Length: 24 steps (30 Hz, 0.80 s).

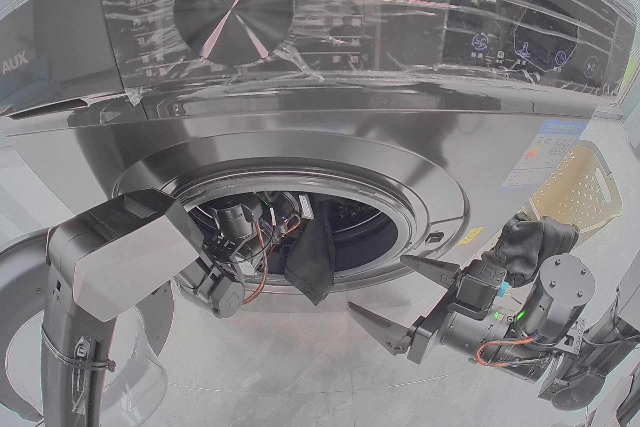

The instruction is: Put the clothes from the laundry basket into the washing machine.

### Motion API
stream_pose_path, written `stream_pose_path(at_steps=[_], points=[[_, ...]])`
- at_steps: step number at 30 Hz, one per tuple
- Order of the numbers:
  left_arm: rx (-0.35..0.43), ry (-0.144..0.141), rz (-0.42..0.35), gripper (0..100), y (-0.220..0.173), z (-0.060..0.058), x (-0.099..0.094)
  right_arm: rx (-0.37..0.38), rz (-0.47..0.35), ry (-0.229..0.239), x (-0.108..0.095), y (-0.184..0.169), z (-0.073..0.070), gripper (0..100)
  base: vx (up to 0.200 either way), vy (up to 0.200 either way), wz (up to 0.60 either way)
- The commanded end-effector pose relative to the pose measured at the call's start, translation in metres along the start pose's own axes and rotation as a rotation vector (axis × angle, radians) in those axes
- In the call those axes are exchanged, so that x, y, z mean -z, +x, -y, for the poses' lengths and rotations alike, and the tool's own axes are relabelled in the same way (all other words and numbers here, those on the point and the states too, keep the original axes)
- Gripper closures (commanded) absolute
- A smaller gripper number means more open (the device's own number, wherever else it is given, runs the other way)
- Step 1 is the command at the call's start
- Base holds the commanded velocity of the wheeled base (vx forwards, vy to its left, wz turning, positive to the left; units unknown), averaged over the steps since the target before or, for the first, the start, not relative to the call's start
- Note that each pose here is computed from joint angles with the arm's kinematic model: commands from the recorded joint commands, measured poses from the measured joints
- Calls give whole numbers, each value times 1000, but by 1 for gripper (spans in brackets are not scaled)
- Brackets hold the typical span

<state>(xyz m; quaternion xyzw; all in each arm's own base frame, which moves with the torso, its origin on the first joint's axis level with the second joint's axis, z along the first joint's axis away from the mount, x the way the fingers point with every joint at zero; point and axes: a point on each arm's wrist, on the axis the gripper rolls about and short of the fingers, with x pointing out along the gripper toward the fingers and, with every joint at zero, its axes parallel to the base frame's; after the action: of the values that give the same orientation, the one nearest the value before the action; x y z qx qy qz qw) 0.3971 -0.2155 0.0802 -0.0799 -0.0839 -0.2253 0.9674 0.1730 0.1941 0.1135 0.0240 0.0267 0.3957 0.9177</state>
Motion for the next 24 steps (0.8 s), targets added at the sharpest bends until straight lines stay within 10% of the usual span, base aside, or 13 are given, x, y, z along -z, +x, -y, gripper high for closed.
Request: stream_pose_path(at_steps=[1, 10, 11, 24], points=[[-33, -1, 26, 100, 5, -5, -4, -1, 2, 0, 0, 1, 0, 0, 0, 0, 0], [-38, -9, 35, 100, 9, -6, -8, -1, -4, 0, 1, 0, 0, 0, 0, 0, 0], [-39, -9, 38, 0, 9, -5, -9, -1, -5, 0, 1, 0, 0, 0, 0, 0, 0], [-51, -7, -229, 0, -19, 11, -1, -6, -13, -1, 4, 2, -1, 0, 0, 0, 0]])
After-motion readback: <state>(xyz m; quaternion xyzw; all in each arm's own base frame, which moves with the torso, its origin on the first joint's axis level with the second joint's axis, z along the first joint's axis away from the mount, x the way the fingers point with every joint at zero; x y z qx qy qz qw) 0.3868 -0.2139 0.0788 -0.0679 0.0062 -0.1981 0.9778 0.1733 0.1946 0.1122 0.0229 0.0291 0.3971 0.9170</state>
